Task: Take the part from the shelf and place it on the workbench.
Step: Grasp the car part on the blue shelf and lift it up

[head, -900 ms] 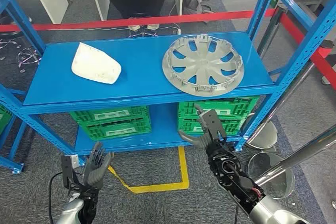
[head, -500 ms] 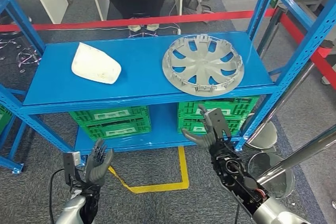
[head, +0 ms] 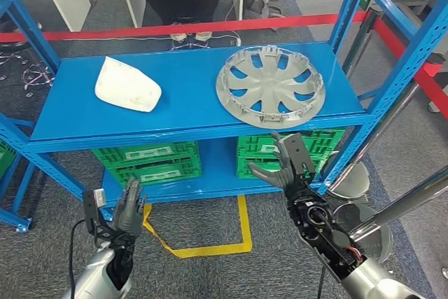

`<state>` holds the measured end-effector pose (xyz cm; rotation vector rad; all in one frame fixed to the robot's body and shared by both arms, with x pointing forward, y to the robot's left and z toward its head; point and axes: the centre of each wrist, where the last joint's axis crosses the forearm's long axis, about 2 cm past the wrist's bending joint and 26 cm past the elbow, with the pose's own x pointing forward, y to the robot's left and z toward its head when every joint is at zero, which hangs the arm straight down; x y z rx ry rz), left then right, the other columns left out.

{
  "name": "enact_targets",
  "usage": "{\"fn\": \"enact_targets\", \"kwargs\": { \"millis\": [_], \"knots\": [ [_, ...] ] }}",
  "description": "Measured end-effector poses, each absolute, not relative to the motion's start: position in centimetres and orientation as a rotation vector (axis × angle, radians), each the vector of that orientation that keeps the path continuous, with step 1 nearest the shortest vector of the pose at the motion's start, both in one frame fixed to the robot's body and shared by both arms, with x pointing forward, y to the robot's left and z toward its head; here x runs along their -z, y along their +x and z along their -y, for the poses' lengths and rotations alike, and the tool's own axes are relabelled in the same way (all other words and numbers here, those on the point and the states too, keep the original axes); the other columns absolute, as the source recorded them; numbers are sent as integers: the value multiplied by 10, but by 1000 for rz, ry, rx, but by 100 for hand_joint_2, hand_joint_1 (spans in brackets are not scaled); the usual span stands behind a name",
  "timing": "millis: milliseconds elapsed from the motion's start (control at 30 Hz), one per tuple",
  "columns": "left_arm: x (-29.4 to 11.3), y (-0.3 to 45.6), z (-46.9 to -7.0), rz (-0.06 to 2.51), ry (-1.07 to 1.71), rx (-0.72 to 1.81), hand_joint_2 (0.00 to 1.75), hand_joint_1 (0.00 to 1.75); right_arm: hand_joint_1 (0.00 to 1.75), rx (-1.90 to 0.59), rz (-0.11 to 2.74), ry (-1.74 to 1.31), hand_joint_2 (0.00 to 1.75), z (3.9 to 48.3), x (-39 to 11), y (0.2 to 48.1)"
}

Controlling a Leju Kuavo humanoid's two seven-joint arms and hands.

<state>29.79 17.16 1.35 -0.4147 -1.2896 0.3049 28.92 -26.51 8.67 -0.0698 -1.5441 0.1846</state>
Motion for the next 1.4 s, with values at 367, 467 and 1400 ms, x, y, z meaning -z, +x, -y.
{"fn": "enact_targets", "kwargs": {
  "millis": [367, 467, 1400],
  "knots": [
    [-14, 297, -174, 1275, -439, -368, 175, 0, 0, -211, 1593, -66, 175, 258, -96, 293],
    [-15, 298, -175, 1285, -445, -367, 175, 0, 0, -214, 1609, -80, 175, 257, -97, 293],
    [-27, 305, -179, 1536, -309, -158, 175, 0, 0, -186, 1632, -85, 175, 256, -98, 283]
  ]
}}
